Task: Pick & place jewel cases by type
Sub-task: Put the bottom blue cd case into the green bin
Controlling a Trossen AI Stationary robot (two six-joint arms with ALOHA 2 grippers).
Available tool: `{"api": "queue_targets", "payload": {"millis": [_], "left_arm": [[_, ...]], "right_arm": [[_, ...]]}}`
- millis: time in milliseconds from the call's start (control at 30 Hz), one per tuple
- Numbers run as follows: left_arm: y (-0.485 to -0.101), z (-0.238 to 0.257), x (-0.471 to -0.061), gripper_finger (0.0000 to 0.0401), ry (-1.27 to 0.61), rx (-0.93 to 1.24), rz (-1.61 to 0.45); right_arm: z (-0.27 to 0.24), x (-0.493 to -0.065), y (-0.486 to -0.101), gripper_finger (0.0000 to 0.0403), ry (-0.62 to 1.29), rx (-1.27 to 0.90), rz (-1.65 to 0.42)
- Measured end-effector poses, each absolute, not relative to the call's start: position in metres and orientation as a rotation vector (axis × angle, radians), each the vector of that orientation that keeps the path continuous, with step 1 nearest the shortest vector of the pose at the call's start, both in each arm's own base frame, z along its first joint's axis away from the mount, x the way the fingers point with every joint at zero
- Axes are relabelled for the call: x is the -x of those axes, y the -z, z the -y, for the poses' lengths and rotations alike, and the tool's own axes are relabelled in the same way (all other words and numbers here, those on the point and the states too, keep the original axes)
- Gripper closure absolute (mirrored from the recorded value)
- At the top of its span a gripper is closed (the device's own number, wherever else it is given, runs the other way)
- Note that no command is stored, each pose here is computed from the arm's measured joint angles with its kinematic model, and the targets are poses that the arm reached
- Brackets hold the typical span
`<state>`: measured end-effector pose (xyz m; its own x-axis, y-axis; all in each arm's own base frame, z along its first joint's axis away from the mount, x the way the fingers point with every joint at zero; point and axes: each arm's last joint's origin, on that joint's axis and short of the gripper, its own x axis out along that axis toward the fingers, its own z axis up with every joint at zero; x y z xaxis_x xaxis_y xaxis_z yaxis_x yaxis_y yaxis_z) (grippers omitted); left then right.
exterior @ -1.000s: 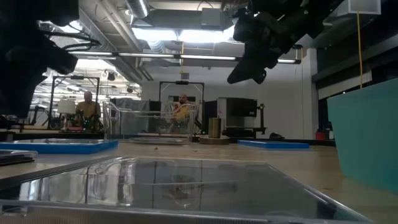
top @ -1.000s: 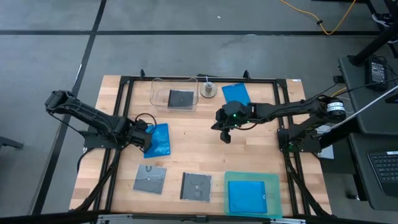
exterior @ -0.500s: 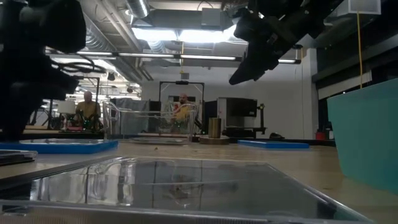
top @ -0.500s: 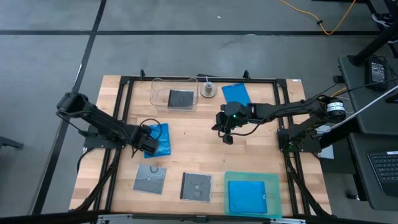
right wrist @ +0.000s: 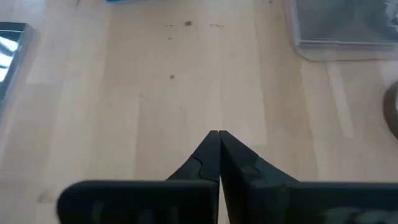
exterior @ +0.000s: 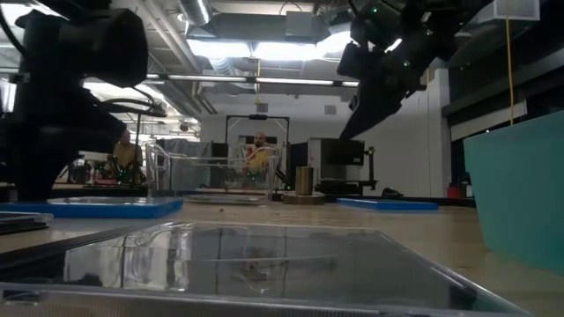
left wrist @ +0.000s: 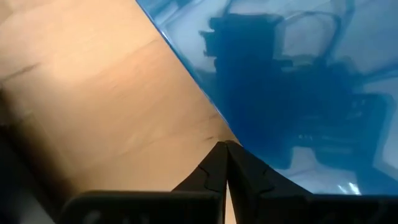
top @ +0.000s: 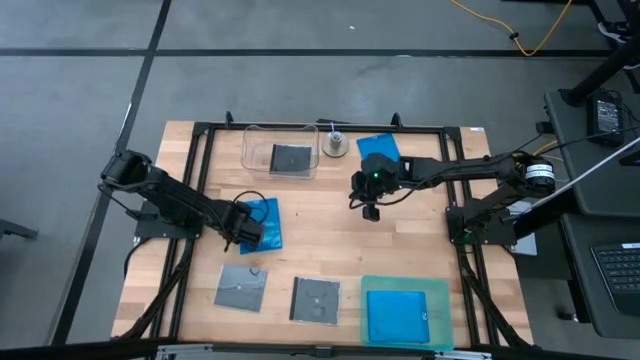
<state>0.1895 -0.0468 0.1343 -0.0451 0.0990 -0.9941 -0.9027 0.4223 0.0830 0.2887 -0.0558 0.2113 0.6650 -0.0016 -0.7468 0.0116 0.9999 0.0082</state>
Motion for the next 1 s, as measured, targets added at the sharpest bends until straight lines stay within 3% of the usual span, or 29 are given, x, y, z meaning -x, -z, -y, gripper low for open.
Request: {"api": "queue_targets", "payload": {"millis": [267, 700, 1000], "left_arm": [[-0.135, 0.036, -0.199, 0.0397, -0.935, 0.801, -1.297], [-0.135, 0.015, -0.214, 0.0400, -0.836, 0.784, -1.217], [-0.136, -0.003, -0.231, 0.0400, -0.780, 0.780, -1.078]], "right_arm": [[0.064, -0.286, -0.209, 0.0392, 0.037, -0.025, -0.841], [0.059, -0.256, -0.156, 0.0397, 0.090, -0.161, -0.935], [0.058, -0.255, -0.152, 0.0394, 0.108, -0.193, -0.906]]}}
